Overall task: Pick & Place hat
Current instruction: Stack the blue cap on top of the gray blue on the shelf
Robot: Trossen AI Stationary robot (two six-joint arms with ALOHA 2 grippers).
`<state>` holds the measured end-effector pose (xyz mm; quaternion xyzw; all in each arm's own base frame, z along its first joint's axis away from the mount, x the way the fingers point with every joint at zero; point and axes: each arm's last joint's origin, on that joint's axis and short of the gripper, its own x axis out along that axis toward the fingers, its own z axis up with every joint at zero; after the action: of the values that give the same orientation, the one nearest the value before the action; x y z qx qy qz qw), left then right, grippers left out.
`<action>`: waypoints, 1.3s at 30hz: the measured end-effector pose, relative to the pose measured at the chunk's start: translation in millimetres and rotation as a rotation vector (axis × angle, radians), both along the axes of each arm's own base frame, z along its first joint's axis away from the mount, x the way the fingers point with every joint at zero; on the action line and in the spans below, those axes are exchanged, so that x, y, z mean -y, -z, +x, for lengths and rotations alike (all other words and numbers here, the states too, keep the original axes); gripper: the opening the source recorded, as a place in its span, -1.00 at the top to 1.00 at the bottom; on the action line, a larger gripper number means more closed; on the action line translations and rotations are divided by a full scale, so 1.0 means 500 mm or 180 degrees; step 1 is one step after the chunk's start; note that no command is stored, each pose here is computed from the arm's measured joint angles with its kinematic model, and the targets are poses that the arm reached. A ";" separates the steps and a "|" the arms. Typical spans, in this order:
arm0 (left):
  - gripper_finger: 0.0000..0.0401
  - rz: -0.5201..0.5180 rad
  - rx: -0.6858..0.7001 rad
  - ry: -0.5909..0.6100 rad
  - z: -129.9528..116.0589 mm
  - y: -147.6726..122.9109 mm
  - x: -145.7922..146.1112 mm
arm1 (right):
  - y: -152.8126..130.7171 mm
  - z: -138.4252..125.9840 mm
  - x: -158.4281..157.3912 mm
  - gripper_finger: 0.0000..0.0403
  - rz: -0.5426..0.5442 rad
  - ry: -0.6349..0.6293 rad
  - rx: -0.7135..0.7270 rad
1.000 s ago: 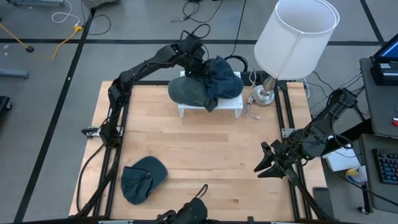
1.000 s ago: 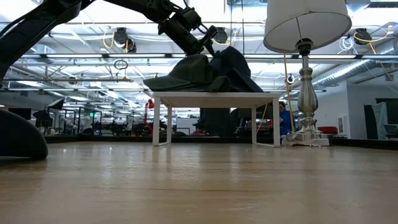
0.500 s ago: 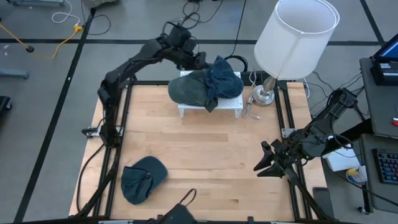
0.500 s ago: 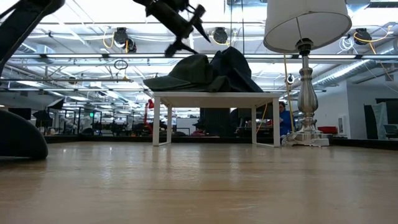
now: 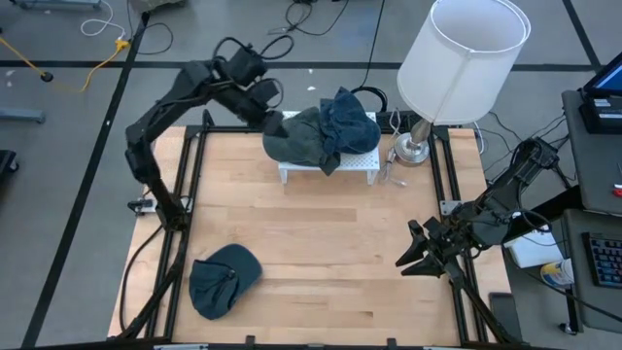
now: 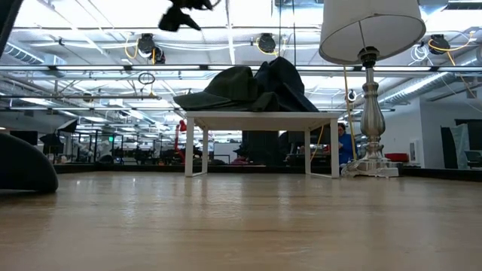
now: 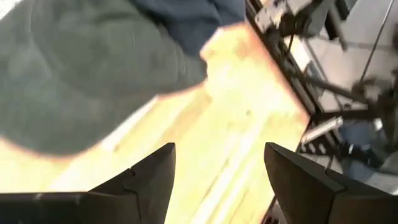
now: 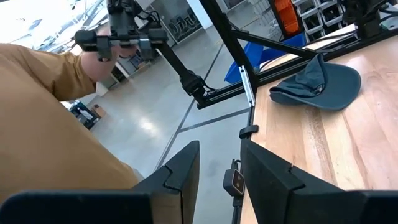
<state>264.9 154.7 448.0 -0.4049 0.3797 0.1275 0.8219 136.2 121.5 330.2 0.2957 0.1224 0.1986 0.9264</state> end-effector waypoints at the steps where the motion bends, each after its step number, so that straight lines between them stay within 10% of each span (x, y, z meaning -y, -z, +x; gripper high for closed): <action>1: -0.25 0.0004 -0.0029 0.0026 -0.010 -0.007 0.012 | 0.000 0.000 0.000 0.46 -0.0022 -0.0002 0.0012; 18: -0.25 0.0516 -0.0135 0.0436 -0.147 -0.072 0.197 | -0.001 0.001 -0.001 0.46 -0.0019 -0.0001 0.0030; 39: -0.25 0.0168 -0.1501 0.1097 -0.170 0.151 0.355 | -0.001 0.002 0.002 0.46 -0.0034 0.0164 0.0039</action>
<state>179.8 -22.8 372.5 -0.2721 0.6200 0.0864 0.7309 137.3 120.6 330.5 0.2925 0.1101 0.1758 0.9335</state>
